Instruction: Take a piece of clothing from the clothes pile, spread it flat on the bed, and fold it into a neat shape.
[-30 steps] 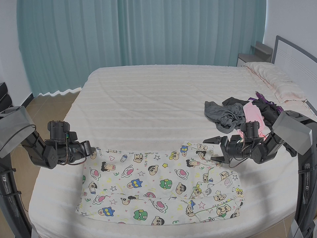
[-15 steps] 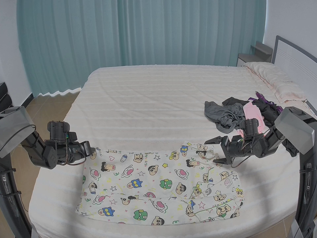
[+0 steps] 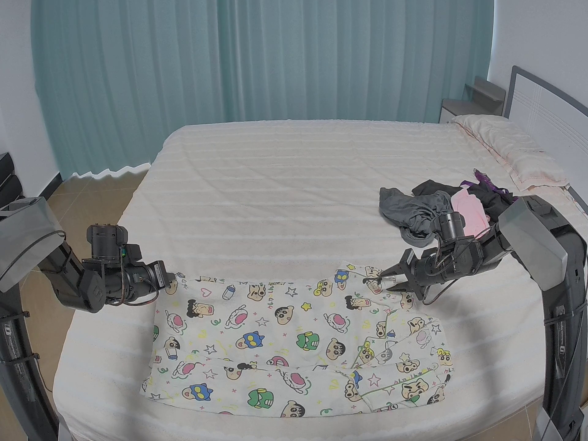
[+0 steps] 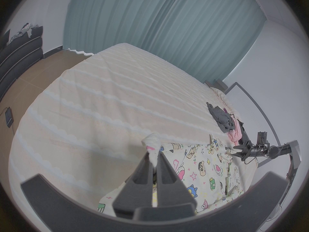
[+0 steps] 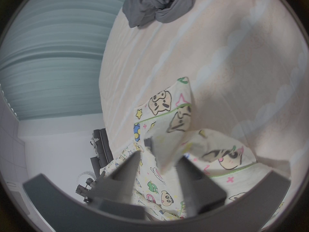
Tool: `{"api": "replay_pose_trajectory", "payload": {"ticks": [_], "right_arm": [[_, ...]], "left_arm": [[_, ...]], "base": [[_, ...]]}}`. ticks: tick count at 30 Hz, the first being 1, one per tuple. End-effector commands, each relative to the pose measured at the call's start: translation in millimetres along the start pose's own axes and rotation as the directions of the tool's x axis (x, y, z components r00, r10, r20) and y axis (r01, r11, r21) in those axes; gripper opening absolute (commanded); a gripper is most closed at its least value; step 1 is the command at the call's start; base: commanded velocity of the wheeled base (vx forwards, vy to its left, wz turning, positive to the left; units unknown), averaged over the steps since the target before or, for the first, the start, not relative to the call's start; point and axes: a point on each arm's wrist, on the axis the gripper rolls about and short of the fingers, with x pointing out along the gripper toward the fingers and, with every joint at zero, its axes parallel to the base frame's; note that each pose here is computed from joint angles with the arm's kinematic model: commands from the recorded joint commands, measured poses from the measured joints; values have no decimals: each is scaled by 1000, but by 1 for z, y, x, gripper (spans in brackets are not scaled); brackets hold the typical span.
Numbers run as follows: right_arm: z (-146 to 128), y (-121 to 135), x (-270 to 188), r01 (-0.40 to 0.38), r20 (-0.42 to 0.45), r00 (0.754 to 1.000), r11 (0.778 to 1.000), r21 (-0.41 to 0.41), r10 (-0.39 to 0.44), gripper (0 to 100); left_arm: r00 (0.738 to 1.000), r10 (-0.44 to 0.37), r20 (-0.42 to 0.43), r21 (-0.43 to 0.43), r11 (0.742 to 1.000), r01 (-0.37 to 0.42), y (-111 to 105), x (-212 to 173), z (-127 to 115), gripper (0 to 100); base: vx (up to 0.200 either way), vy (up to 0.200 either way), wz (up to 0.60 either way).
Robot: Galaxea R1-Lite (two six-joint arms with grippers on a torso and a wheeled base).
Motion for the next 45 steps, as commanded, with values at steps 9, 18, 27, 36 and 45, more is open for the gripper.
{"api": "replay_pose_trajectory", "payload": {"ticks": [9, 18, 27, 36, 45], "right_arm": [[4, 4, -9, 12, 4, 1000, 1000, 15, -12, 0], [14, 10, -58, -35, 59, 998, 999, 28, 33, 0], [18, 15, -65, -67, 92, 994, 998, 1, 67, 0], [17, 18, -64, -77, 94, 992, 997, -14, 78, 0], [2, 19, -78, -59, 84, 995, 998, -34, 62, 0]], "left_arm": [[1000, 7, 9, -4, 1000, -7, 3, -1, 2, 0], [1000, 14, 27, 0, 1000, -14, 3, 1, 7, 0], [993, 75, 93, 5, 997, -75, 5, 22, 23, 0], [987, 120, 103, -3, 993, -120, 11, 34, 22, 0], [989, 127, 77, -4, 992, -128, 11, 27, 14, 0]], "base": [[0, 0, 0], [0, 0, 0], [0, 0, 0], [0, 0, 0], [0, 0, 0]]}}
